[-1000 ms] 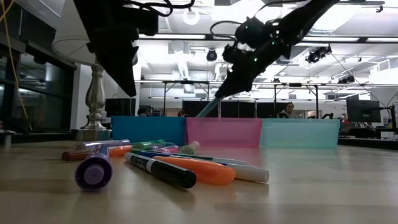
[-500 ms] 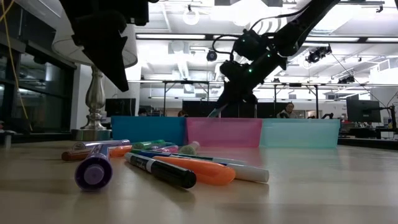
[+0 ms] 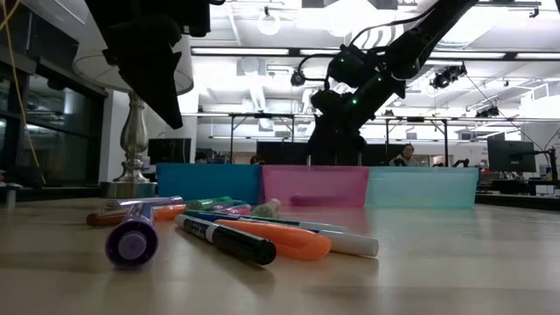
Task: Pick & Place Markers
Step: Put the light blue highlighter into the pink bin, then put the top violet highlighter into the pink bin
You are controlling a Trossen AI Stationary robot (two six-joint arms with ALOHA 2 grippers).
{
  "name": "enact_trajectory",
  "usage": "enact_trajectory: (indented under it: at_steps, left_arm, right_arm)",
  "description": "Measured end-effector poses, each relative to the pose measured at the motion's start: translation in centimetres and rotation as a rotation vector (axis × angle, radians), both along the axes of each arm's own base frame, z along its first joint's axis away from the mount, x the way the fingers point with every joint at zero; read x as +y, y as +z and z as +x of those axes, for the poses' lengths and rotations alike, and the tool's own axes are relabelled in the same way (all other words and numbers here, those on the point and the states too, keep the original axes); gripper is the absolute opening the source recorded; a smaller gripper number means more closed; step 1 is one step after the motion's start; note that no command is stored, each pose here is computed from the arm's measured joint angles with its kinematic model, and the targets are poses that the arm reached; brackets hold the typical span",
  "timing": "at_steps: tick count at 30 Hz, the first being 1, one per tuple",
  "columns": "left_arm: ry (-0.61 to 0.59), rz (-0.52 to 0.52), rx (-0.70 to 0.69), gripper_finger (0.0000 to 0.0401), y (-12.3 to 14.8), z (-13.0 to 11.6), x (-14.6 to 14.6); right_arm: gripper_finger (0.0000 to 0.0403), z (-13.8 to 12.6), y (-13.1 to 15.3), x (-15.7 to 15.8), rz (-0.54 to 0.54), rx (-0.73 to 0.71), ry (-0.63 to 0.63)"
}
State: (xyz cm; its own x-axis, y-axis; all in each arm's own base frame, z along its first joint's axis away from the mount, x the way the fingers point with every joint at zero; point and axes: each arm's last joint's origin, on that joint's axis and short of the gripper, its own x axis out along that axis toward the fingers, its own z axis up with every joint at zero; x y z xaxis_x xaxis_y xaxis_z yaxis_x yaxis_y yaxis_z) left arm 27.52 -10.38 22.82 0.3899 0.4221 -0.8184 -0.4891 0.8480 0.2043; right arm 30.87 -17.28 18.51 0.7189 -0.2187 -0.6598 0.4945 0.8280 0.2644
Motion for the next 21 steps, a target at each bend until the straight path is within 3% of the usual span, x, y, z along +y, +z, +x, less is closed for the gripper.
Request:
enact_trajectory:
  at_steps: [12, 17, 21]
  left_arm:
    - [0.029, -0.028, -0.006, 0.0227, 0.0, 0.0, 0.0]
    - [0.164, -0.085, -0.043, 0.0227, -0.1, -0.3, 0.1]
    - [0.286, -0.187, -0.042, 0.0227, -0.3, -0.6, 0.0]
  right_arm:
    - [0.0228, -1.0, 3.1, 1.2, -0.08, -0.025, 0.09]
    - [0.0223, -2.1, 5.3, 2.9, -0.109, -0.023, 0.135]
    - [0.0222, -3.3, 7.0, 4.4, -0.134, 0.001, 0.156]
